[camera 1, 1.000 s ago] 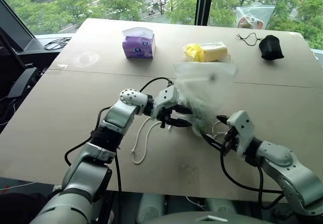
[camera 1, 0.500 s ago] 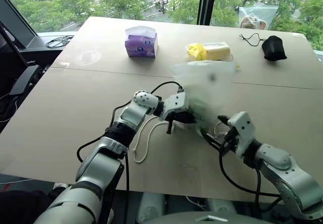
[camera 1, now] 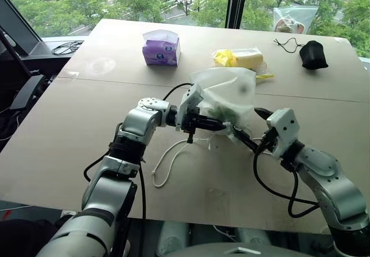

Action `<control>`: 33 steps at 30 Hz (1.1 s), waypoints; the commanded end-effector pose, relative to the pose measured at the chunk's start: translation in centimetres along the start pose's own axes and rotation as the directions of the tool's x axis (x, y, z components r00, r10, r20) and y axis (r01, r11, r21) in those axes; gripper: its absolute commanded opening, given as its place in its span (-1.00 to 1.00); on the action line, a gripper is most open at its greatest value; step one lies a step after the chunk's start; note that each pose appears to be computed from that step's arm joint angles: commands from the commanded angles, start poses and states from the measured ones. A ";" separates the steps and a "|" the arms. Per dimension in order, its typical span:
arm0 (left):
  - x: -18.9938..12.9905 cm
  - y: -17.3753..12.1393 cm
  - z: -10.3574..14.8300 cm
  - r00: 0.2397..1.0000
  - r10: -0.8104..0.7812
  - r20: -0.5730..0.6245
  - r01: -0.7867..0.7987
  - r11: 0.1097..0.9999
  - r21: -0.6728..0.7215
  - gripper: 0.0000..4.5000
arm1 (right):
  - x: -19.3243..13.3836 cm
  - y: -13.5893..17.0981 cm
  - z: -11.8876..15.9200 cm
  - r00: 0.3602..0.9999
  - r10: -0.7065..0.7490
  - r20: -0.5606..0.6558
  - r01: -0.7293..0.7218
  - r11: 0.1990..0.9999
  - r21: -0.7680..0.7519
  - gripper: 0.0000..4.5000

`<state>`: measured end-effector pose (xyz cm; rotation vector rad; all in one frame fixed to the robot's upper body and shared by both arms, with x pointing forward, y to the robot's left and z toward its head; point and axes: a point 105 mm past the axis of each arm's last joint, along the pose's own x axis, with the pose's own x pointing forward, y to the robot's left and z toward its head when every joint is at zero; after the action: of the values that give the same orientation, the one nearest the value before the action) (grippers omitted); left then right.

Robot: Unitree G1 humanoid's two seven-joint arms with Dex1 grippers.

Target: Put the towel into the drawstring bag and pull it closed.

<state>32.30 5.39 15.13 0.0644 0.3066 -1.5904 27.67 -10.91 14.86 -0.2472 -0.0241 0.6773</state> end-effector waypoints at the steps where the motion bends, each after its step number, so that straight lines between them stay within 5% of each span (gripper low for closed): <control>1: -0.1 -0.6 2.0 0.999 -0.011 0.038 0.008 0.998 0.065 -0.97 | 0.0 0.1 1.1 0.999 0.039 0.032 -0.038 0.999 -0.037 0.97; 16: -0.5 -0.7 2.1 0.999 -0.003 0.035 0.000 0.997 0.079 -0.97 | 1.0 1.3 0.5 0.994 0.109 -0.003 -0.109 0.989 -0.099 0.97; 33: -0.8 -1.7 1.7 0.999 -0.033 0.022 0.031 0.997 0.077 -0.97 | 4.2 -3.3 1.0 0.978 -0.189 0.092 0.187 0.982 0.026 0.97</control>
<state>31.82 6.09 16.12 0.0894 0.2737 -1.5783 32.16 -9.66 14.39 -0.2143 -0.0516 0.5698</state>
